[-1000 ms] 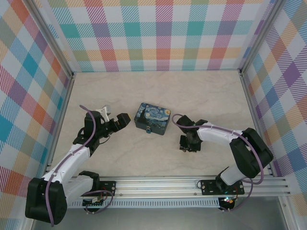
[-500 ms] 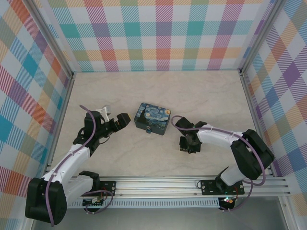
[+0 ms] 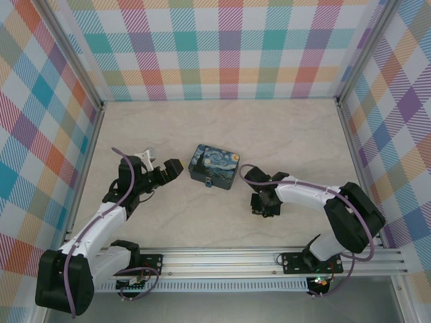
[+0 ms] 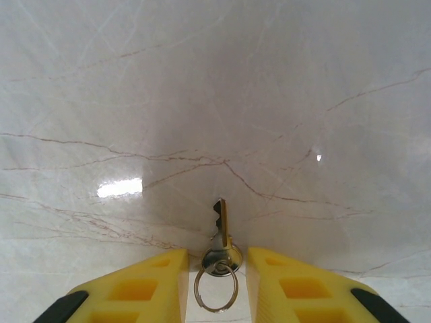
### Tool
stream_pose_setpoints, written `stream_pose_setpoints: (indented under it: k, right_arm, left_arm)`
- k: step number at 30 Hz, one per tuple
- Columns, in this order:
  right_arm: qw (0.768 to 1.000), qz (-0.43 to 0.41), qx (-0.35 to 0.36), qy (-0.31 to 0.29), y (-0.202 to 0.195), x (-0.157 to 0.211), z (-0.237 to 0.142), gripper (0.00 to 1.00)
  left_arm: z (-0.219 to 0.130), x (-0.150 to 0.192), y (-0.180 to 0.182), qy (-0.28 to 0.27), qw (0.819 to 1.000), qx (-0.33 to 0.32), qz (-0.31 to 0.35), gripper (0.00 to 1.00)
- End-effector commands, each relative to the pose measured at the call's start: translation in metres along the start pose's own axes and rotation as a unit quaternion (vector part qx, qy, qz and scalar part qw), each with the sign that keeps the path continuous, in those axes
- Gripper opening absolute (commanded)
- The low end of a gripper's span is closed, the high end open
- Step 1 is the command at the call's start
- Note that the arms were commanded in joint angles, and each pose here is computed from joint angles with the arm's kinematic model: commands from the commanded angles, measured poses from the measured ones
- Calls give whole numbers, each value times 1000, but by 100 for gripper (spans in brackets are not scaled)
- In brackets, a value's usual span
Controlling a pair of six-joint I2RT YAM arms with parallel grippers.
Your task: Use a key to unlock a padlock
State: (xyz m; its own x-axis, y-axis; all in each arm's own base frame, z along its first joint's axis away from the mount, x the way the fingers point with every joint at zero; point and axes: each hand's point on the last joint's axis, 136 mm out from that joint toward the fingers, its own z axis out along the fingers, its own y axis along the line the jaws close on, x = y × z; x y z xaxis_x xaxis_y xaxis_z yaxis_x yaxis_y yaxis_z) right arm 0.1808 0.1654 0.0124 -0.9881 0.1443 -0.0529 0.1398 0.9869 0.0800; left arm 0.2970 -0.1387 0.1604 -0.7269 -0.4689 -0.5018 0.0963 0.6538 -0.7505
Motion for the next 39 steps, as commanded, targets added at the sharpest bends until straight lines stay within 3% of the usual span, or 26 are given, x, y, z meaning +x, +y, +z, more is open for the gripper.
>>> stream_pose_setpoints:
  k: [1,24,32,39]
  right_arm:
    - [997,6,7,78,-9,40,5,29]
    - [999,-20,5,48,-16,34,4,3]
    - [989,-110,-77,-52,21,-3,-37,1]
    - [936,-212,-202,-196,74,-37,-106,1]
  left_arm:
    - [-1,-1,-5,-2,1000,12,1,100]
    - [-5,-4,-13,-4,1000,21,12,100]
    - [-13,-11,-36,-8,998,56,9,99]
    - [-22,-22,-70,-15,993,113,-10,94]
